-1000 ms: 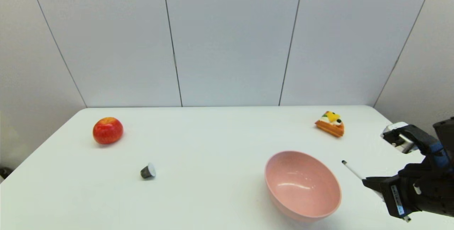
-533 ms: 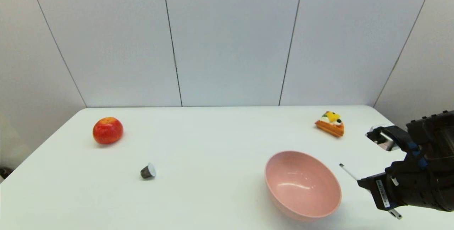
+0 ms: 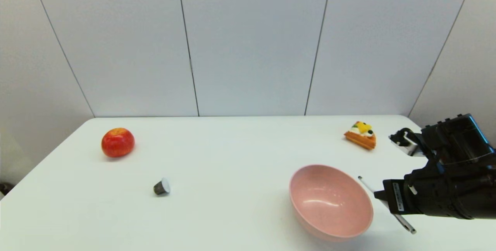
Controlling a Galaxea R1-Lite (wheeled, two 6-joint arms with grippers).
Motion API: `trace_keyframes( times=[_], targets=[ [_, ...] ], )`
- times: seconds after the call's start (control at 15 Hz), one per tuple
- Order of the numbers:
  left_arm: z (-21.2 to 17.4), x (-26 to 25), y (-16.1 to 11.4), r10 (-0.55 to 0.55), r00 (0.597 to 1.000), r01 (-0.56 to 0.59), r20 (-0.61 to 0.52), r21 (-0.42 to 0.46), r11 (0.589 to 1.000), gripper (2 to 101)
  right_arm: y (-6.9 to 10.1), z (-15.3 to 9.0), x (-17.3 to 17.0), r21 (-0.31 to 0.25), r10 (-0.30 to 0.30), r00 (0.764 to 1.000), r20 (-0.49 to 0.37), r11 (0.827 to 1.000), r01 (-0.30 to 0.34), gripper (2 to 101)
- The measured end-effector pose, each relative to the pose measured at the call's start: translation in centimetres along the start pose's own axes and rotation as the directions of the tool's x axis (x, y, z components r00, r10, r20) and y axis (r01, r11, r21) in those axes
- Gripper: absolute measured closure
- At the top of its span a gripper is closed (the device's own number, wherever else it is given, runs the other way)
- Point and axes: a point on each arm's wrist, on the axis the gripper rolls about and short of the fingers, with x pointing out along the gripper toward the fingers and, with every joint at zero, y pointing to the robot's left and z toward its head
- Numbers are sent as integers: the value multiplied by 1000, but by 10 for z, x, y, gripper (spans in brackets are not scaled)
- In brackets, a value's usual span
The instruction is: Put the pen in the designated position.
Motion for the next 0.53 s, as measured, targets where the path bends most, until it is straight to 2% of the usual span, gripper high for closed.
trace_keyframes(
  times=[0.27,0.53],
  targets=[
    [0,0,0,0,1000,0,0,0,1000,53,-2,0,5,43,-5,1000,-16,999,6,977],
    [0,0,0,0,1000,0,0,0,1000,53,-12,1,11,81,-21,999,-31,996,23,977]
  ],
)
